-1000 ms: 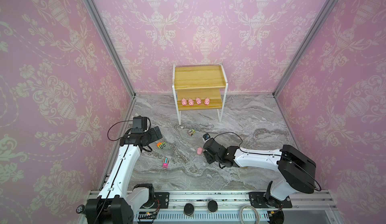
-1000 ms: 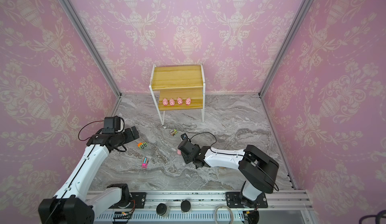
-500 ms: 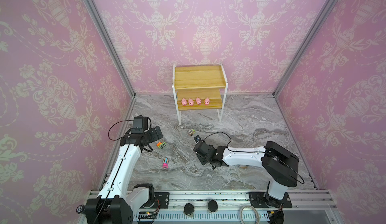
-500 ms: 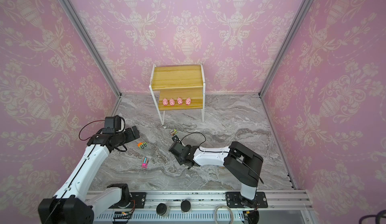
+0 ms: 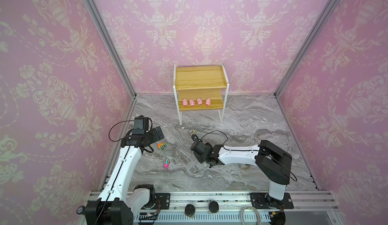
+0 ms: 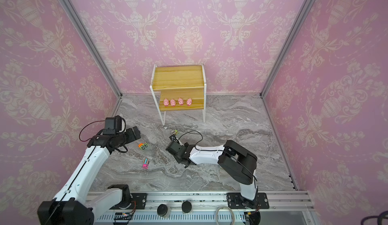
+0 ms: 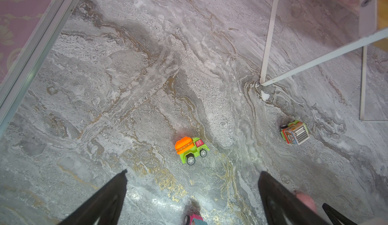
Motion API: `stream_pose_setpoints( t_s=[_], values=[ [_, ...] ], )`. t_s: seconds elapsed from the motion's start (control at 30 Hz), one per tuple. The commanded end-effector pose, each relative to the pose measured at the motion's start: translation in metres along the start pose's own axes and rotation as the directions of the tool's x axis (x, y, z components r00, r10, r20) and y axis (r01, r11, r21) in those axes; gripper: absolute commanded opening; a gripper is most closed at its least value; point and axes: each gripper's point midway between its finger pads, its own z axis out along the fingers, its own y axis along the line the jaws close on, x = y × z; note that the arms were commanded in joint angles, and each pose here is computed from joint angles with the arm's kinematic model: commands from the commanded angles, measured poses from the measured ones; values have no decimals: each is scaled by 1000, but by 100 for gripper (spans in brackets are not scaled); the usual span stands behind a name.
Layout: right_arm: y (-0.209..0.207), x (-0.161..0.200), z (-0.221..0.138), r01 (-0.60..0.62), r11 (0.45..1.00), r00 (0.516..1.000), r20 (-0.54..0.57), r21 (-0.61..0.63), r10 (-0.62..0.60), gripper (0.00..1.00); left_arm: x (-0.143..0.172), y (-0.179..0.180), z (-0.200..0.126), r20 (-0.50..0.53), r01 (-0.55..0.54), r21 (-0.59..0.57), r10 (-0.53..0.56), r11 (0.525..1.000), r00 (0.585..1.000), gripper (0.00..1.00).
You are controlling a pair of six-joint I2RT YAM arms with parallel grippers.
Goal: Organize plastic toys on shelves
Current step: Rotate the plastic toy at the center of the table.
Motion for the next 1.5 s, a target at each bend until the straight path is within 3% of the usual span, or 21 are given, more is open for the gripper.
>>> stream_pose_setpoints(
  t_s=[0.0,0.5,0.7,1.1,1.47],
  values=[
    [-5,-11,5,18,999,1000,8,37,-18,65,-1,-5,-5,10,-35,22,34,999,999,99],
    [-26,-43,22,-40,999,999,35,19,39,66,0,-7,-4,6,-40,29,40,999,999,99],
    [-21,-54,13,-59,996,993,101,-68,65,68,1,-7,-4,3,-44,29,44,999,999,99],
    [-15,-36,-30,-68,957,923,347,-281,168,73,0,-15,-9,23,-69,66,68,995,997,99],
    [-12,-1,-19,-24,951,919,368,-309,143,68,0,-29,-19,77,-120,153,110,981,991,99]
  ],
)
